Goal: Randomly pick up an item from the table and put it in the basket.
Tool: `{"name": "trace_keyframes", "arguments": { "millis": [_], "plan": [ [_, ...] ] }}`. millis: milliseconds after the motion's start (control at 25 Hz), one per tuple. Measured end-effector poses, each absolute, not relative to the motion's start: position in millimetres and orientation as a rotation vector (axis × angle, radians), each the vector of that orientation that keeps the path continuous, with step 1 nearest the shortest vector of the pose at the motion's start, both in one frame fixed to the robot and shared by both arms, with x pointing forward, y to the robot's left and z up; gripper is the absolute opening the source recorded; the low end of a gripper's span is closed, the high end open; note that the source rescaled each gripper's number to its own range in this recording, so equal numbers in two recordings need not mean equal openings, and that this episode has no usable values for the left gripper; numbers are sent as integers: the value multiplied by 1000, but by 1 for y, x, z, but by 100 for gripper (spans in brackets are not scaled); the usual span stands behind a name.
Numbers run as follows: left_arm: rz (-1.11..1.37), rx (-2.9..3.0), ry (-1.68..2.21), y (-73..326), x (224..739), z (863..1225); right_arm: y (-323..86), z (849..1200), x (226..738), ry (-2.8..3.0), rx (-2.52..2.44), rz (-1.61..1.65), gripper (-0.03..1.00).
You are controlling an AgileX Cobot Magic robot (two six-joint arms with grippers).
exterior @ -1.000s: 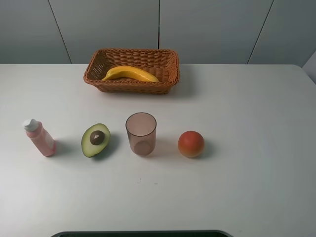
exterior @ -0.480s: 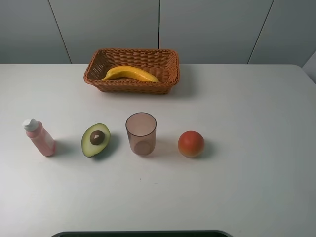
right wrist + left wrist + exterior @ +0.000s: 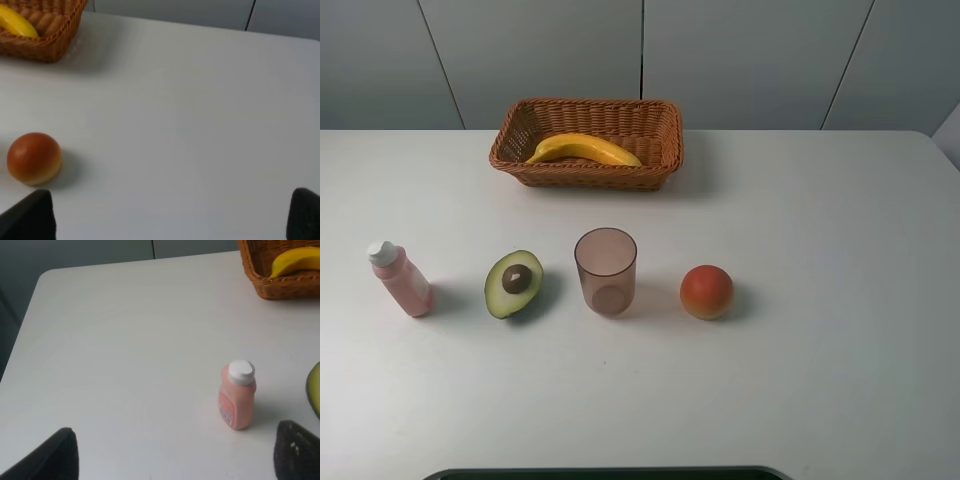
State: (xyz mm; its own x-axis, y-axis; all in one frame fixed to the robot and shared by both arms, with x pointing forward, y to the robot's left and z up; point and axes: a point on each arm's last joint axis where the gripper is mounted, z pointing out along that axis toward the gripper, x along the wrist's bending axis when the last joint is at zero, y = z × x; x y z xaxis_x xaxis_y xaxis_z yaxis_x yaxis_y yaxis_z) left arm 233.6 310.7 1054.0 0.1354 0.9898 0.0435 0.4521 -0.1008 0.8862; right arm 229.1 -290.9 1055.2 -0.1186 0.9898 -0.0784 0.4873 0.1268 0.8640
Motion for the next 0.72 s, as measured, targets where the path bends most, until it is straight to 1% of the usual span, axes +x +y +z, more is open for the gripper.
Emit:
{"name": "trace_keyframes", "arguments": {
  "millis": [720],
  "plan": [
    [908,1663,1416,311,234,1054,-298,1053,231,1546,1579,920,100]
  ]
}}
